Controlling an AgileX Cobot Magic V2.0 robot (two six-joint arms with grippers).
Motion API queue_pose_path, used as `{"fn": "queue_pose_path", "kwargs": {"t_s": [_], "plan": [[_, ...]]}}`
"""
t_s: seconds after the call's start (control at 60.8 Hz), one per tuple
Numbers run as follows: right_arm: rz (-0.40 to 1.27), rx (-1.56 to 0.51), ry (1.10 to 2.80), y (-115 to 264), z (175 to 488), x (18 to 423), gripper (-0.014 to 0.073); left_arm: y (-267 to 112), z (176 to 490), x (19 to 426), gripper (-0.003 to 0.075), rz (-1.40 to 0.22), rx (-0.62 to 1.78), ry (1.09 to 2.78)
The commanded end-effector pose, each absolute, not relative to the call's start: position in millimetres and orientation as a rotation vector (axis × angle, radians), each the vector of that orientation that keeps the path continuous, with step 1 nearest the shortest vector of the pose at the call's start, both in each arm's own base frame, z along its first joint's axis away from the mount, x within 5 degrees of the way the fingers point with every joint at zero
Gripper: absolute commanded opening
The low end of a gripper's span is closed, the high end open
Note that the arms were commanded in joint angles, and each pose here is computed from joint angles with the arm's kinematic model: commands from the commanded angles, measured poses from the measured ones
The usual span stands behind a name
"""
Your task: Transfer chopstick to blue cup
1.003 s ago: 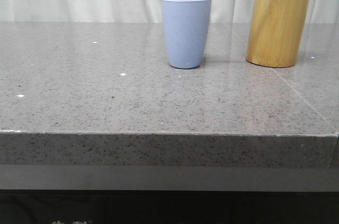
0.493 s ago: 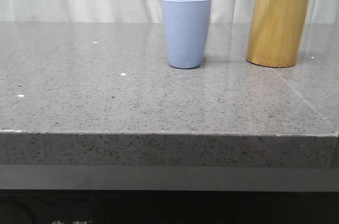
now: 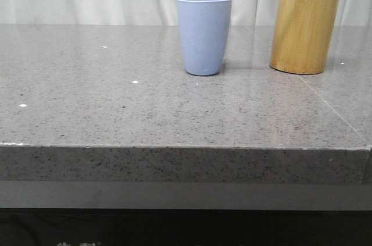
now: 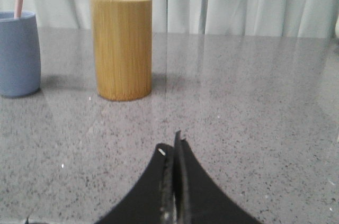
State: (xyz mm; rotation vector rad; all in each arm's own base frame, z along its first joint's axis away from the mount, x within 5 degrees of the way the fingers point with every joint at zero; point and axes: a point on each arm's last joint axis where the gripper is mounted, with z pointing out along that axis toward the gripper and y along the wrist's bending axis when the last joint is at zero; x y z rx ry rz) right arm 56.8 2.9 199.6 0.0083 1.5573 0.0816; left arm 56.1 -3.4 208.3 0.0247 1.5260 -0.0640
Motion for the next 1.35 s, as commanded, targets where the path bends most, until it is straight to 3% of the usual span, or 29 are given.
{"fn": "queue_pose_path", "kwargs": {"t_s": [0.0, 1.332], "plan": [[0.08, 0.025, 1.433, 1.6, 211.0, 54.0, -0.0117, -2.4, 212.7, 54.2, -0.0019, -0.069, 0.009, 1.438], [0.05, 0.049, 1.433, -0.3, 211.0, 54.2, -0.0117, -2.4, 212.7, 54.2, -0.0019, -0.069, 0.009, 1.438]]}}
